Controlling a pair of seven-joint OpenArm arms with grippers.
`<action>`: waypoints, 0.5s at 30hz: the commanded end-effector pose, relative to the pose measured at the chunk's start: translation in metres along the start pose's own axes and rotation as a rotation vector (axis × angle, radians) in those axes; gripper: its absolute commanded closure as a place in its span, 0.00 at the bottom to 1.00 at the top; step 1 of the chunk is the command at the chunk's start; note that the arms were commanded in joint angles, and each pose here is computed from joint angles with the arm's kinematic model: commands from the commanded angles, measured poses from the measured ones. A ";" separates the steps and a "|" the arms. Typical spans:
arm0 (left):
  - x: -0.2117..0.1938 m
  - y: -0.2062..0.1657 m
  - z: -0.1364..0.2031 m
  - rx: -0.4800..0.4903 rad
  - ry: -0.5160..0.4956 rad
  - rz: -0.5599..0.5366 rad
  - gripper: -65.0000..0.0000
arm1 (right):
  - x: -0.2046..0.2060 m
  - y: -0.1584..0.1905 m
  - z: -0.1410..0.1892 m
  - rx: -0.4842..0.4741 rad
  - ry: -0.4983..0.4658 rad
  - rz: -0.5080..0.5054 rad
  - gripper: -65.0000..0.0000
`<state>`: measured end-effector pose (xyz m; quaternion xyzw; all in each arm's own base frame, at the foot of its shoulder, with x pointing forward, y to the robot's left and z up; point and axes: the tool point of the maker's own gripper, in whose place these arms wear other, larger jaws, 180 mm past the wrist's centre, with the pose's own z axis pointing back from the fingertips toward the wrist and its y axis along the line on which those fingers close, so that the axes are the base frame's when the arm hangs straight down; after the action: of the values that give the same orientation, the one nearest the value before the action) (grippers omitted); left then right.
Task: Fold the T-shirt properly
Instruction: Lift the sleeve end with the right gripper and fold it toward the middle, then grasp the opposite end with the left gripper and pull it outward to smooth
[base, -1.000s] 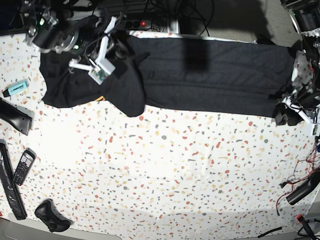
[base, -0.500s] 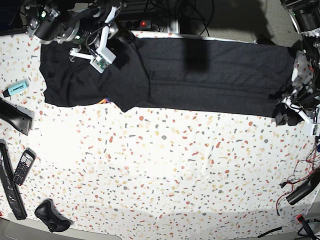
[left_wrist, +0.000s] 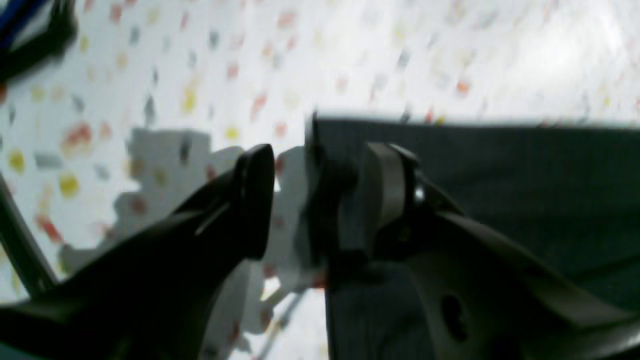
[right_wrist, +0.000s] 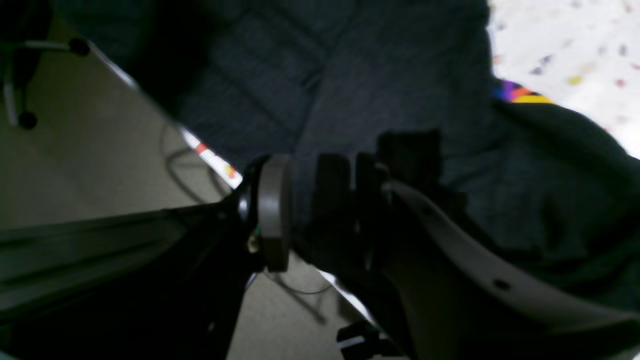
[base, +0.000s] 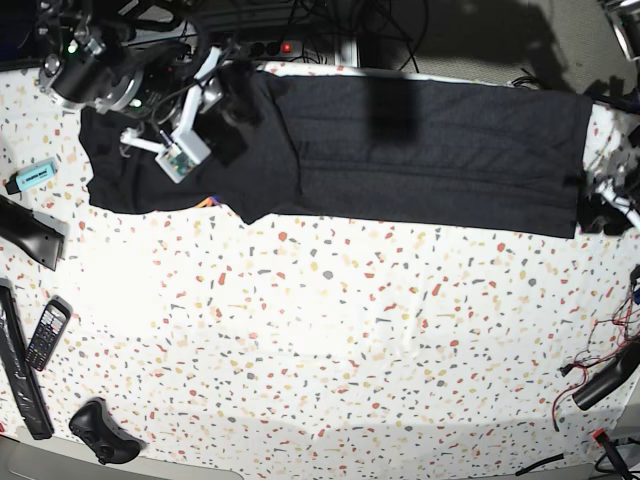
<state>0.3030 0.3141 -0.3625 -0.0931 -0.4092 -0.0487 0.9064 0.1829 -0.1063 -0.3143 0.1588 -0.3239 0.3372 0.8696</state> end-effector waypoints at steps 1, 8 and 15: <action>0.012 0.008 0.009 0.005 -0.038 -0.007 0.59 | 0.008 -0.004 0.005 -0.014 -0.027 0.015 0.68; -0.011 0.016 0.028 -0.004 -0.050 0.103 0.59 | 0.007 -0.023 0.014 -0.079 -0.027 0.003 0.68; -0.026 0.020 0.039 -0.023 -0.059 0.215 0.59 | 0.006 -0.024 0.015 -0.083 -0.025 0.002 0.68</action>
<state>0.2530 0.3355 -0.3739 -0.1553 -0.4035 0.0544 0.9001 0.1935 -0.1303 -0.3088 0.1253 -0.3342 0.3170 0.8787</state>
